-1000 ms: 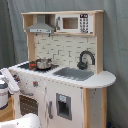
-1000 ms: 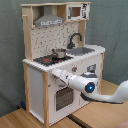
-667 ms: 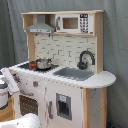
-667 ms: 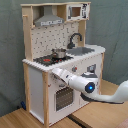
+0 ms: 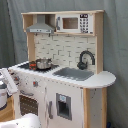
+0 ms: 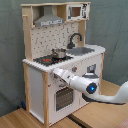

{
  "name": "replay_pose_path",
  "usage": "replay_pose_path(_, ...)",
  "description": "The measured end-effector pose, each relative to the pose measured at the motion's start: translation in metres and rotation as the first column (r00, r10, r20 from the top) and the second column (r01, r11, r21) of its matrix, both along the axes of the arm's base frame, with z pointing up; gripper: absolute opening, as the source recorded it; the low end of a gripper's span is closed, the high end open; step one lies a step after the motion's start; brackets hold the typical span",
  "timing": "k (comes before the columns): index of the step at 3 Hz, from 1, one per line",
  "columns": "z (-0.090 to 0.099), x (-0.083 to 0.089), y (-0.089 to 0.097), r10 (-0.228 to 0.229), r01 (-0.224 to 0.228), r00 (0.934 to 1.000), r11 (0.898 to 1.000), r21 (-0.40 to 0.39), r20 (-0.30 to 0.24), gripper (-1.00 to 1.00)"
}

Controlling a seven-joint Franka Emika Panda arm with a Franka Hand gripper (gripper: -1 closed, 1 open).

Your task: Play with the kitchen

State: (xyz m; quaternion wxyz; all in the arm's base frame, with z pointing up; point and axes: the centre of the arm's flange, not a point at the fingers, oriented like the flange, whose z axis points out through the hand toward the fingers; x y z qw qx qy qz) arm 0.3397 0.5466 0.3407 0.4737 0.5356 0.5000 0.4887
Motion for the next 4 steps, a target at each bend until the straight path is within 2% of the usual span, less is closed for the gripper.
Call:
replay_pose_path(2,-0.006,-0.048,-0.016,0.015,-0.015,0.9999,1.0,-0.017,-0.002,1.0)
replay_pose_path(3,-0.011,-0.084,-0.01,0.051,-0.051,0.9987,0.997,-0.053,0.005,1.0)
replay_pose_path(4,-0.015,-0.11,-0.02,0.054,-0.054,0.9985,0.997,-0.051,0.007,1.0)
